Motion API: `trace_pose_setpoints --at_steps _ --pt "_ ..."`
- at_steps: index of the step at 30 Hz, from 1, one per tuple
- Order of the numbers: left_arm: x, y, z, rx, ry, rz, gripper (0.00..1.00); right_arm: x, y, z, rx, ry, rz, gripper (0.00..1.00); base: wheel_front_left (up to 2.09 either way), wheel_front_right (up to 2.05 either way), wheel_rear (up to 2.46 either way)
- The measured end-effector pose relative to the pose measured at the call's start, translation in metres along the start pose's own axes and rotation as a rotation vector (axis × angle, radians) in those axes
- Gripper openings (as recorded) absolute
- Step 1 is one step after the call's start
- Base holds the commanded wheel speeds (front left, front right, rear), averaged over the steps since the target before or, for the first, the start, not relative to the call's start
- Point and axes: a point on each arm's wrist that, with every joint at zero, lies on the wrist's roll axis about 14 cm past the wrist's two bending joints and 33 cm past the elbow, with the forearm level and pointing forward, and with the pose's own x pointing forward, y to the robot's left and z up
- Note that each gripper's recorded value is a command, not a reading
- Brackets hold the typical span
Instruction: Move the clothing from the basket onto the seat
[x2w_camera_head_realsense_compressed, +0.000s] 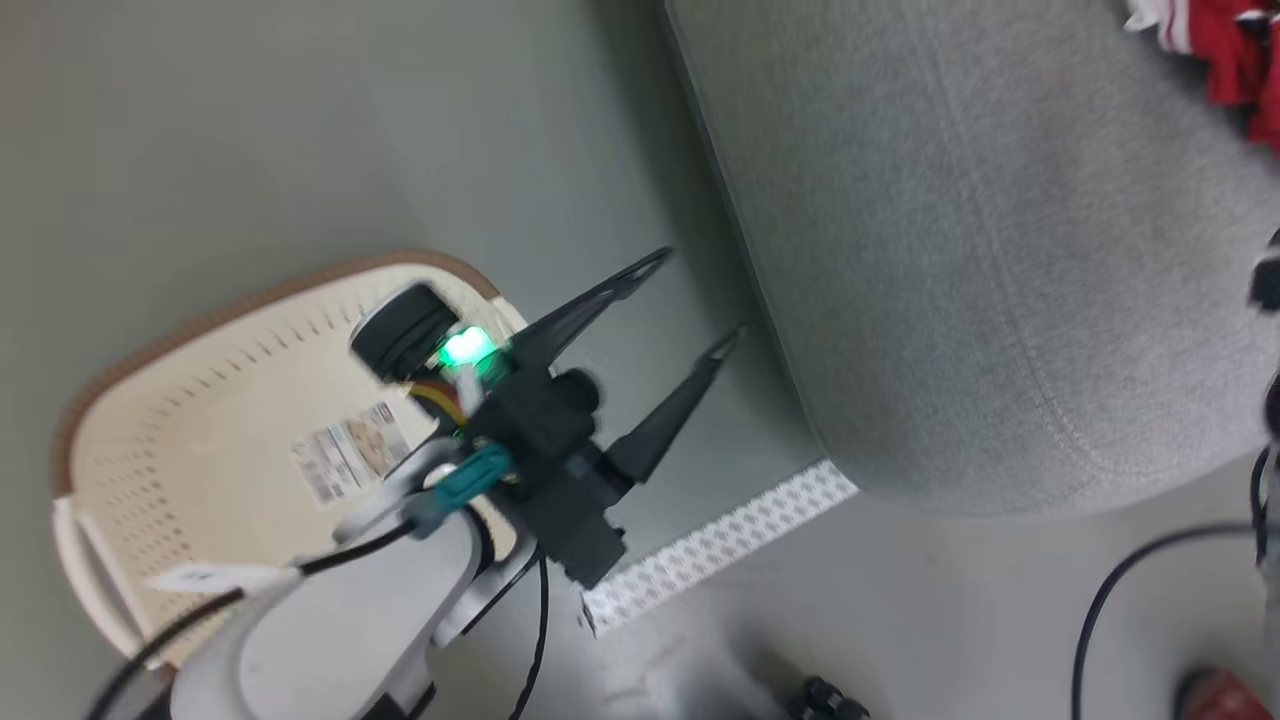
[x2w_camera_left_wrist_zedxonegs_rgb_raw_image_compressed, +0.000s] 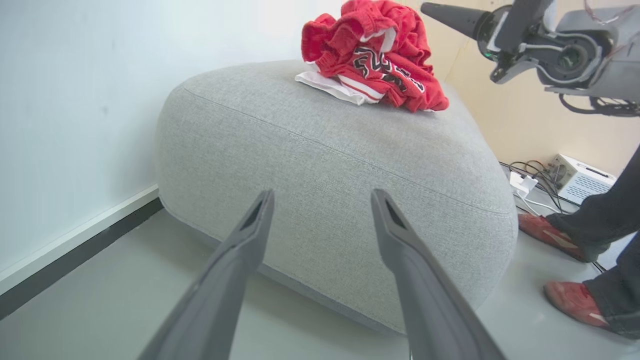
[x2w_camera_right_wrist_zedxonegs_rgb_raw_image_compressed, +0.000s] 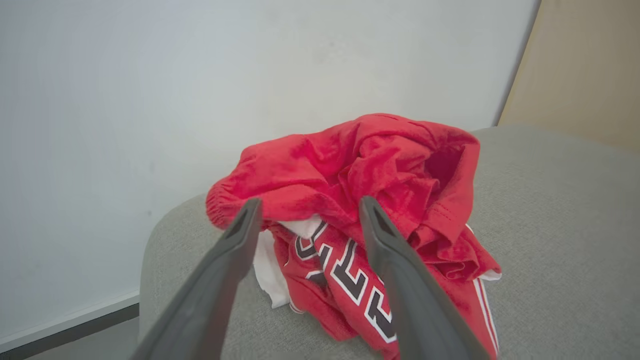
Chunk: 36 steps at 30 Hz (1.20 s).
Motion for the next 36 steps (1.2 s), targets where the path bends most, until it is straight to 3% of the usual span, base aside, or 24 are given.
trace_pose_setpoints --at_steps 15,27,31,36 --pt "-0.084 0.040 0.043 -0.011 -0.013 0.440 1.00 -0.059 0.101 0.035 0.046 -0.056 0.328 1.00 0.00 0.00 0.00" --pt "-0.207 0.056 0.111 0.106 -0.063 0.814 1.00 -0.116 0.177 0.066 0.113 -0.118 0.569 1.00 0.00 0.00 0.00" --pt "-0.259 0.047 0.143 0.190 -0.109 0.944 1.00 -0.142 0.196 0.080 0.151 -0.153 0.612 1.00 0.00 0.00 0.00" --pt "-0.290 0.027 0.180 0.289 -0.191 1.007 1.00 -0.169 0.203 0.084 0.176 -0.160 0.631 1.00 0.00 0.00 0.00"
